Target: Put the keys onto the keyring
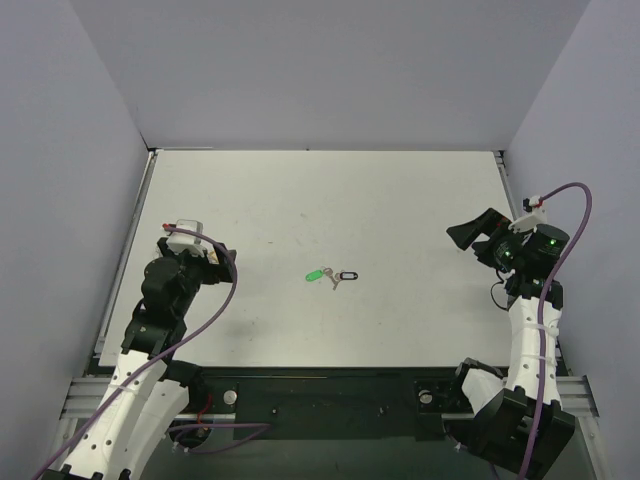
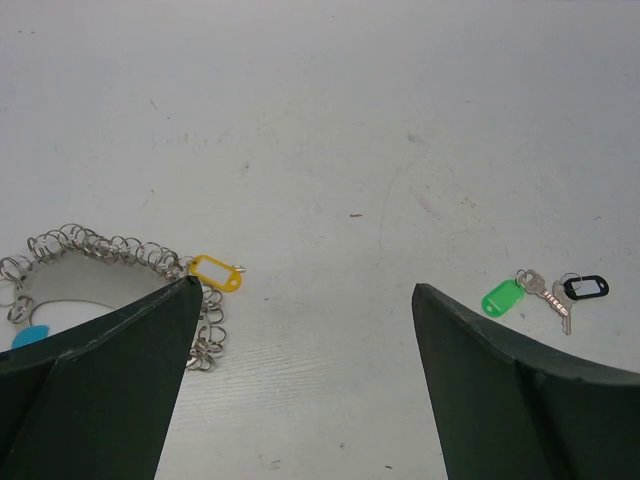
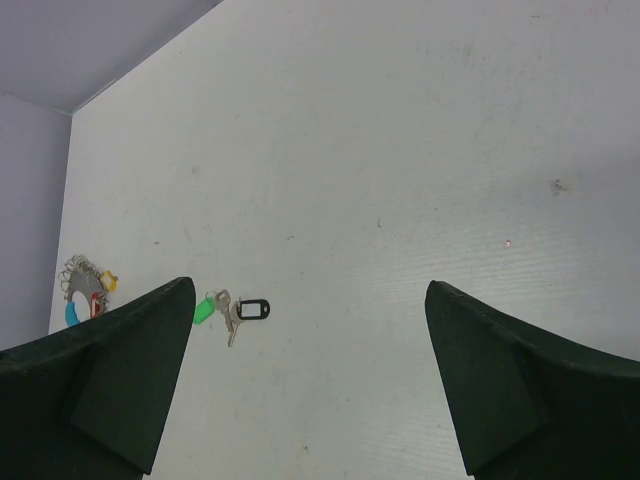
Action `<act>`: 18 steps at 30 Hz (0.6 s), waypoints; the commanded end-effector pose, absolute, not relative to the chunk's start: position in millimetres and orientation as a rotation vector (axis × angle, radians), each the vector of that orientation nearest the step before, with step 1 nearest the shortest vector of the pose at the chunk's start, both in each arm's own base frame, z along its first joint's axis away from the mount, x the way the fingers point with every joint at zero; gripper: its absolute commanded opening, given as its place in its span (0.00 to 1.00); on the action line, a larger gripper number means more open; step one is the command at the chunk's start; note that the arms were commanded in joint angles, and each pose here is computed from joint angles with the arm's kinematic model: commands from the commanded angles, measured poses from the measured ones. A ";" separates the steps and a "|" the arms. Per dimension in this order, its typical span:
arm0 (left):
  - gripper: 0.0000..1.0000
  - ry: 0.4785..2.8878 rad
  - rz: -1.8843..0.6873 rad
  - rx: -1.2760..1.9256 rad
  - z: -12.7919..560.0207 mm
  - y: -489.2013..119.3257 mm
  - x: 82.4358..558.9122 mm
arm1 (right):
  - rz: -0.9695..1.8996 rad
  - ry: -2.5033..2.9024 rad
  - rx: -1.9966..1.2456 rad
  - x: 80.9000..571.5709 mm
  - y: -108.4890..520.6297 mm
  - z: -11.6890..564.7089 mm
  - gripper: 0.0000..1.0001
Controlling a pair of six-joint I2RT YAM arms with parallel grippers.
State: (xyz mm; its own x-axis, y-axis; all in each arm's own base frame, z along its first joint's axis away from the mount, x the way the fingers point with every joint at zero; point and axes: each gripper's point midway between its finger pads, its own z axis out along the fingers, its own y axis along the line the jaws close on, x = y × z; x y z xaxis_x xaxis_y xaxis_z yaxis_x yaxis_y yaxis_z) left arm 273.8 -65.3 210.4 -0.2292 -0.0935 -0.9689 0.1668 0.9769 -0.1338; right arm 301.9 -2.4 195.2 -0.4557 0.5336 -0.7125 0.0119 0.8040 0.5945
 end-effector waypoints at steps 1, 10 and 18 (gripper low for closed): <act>0.97 1.736 -0.252 0.062 228.4 -66.7 274.7 | 0.619 1.940 0.380 306.0 -5.2 205.1 0.93; 0.97 1.730 -0.259 0.065 230.0 -67.7 274.0 | 0.665 1.959 0.300 303.8 3.8 202.1 0.96; 0.97 1.714 -0.322 0.090 233.2 -77.9 272.0 | 0.807 2.105 -0.481 243.4 74.2 168.4 0.96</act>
